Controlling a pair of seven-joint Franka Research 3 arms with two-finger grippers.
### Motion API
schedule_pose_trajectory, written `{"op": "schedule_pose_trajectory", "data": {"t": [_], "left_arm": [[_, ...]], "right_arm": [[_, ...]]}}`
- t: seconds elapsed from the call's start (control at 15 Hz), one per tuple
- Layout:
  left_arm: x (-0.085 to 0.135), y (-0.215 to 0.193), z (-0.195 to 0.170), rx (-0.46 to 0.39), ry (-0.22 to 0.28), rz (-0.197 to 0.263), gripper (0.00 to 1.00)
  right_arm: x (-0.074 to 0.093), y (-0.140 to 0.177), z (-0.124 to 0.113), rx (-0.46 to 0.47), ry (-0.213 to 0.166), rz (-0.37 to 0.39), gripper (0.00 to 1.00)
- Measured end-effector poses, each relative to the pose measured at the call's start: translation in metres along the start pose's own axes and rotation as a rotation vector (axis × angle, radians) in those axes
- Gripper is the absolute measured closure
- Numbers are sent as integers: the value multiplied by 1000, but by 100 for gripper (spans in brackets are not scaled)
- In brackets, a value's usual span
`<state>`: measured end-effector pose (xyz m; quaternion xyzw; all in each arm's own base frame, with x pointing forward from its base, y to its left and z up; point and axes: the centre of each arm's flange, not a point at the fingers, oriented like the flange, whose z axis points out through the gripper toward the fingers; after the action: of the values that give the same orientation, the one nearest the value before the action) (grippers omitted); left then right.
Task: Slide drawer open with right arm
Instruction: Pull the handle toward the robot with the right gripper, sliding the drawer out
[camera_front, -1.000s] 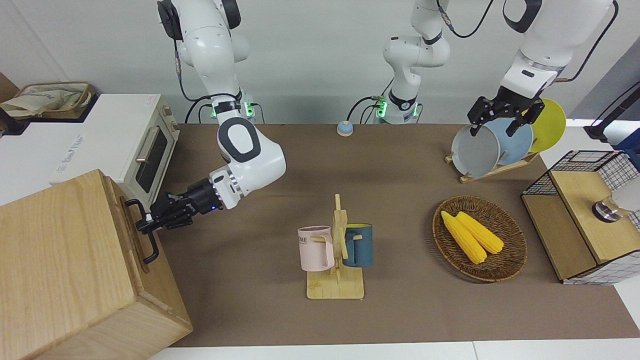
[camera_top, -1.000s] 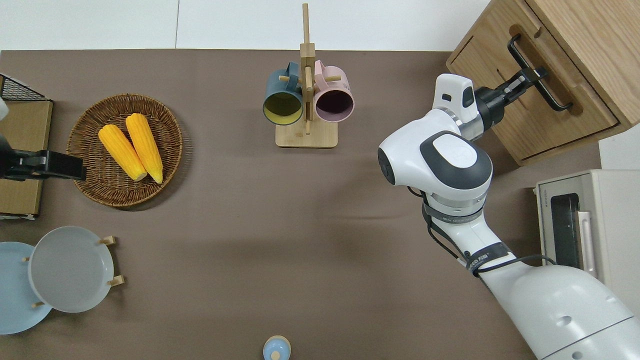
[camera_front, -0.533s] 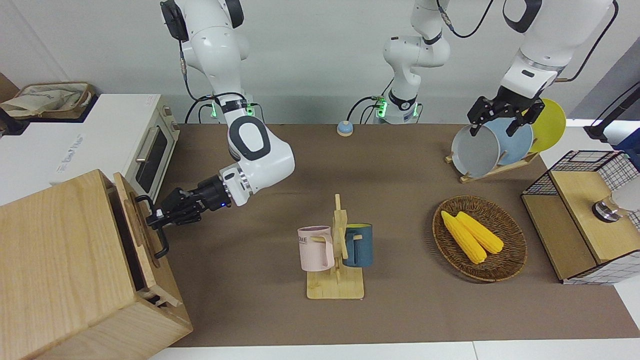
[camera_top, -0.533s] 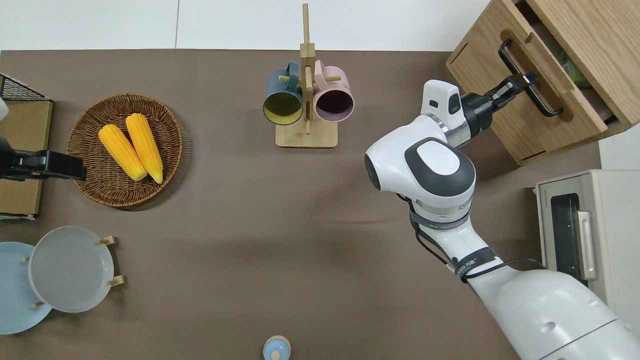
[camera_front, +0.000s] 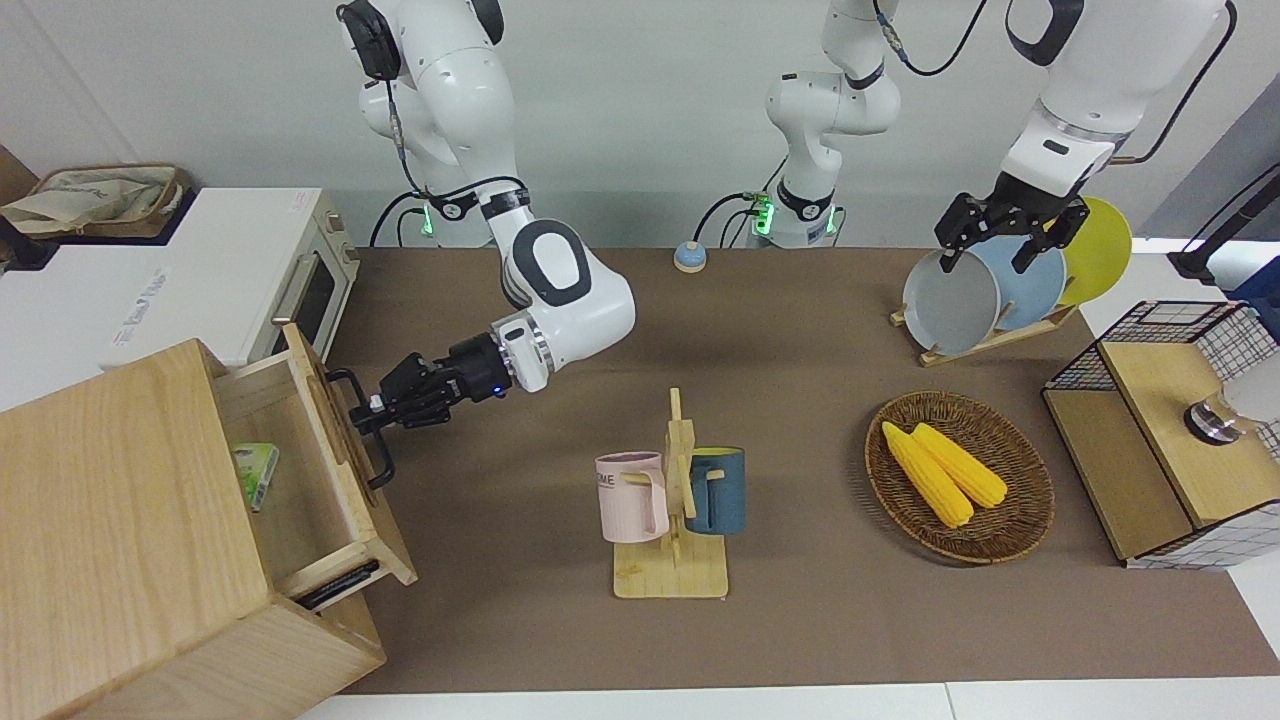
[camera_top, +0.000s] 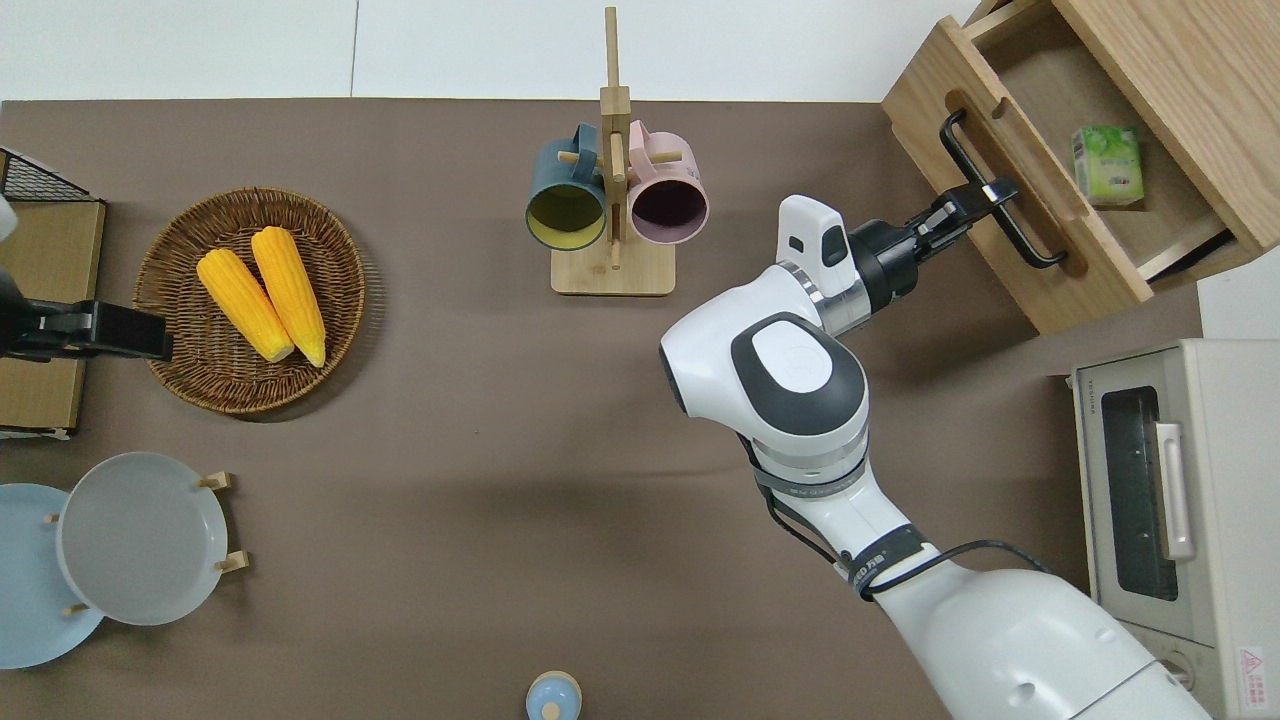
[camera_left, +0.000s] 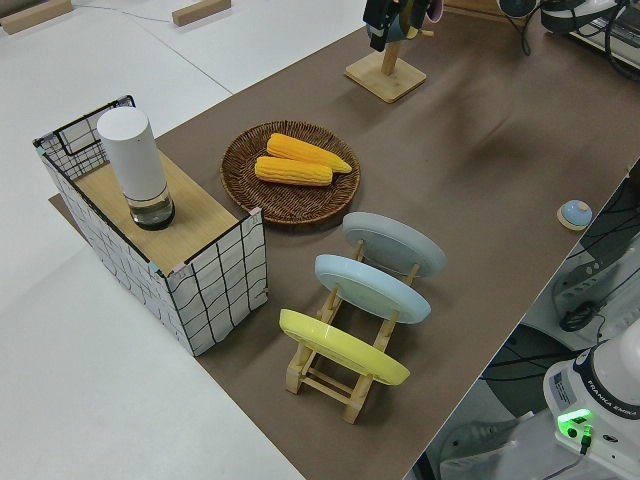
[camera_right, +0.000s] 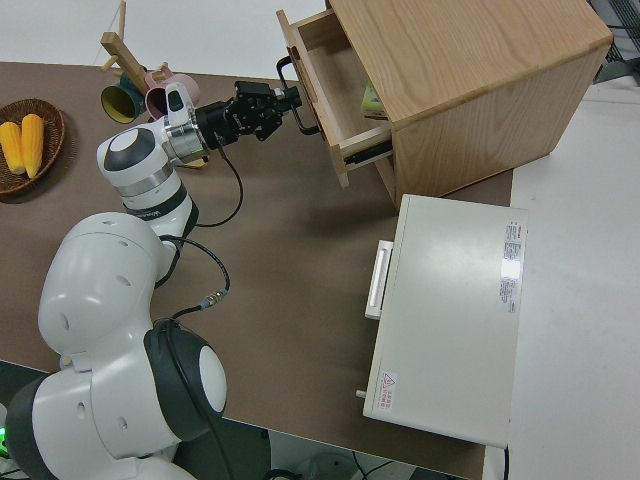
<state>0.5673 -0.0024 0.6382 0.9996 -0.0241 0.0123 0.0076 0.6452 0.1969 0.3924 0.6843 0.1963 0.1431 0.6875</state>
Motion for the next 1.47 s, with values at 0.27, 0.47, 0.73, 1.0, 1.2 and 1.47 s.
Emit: {"op": "schedule_pose_trajectory", "data": {"t": [0.27, 0.47, 0.73, 1.0, 1.2, 1.47], "left_arm": [[0, 0, 0, 0, 0, 0, 0], [0, 0, 0, 0, 0, 0, 0], [0, 0, 0, 0, 0, 0, 0], [0, 0, 0, 0, 0, 0, 1], [0, 0, 0, 0, 0, 0, 0], [0, 0, 0, 0, 0, 0, 1]], "right_arm": [[0, 0, -26, 3, -3, 1, 81], [-1, 0, -43, 5, -3, 0, 81], [-3, -1, -93, 8, 11, -2, 81], [-5, 0, -121, 17, 22, -1, 81], [-6, 0, -137, 17, 26, 0, 81], [-5, 0, -160, 16, 26, 4, 81]]}}
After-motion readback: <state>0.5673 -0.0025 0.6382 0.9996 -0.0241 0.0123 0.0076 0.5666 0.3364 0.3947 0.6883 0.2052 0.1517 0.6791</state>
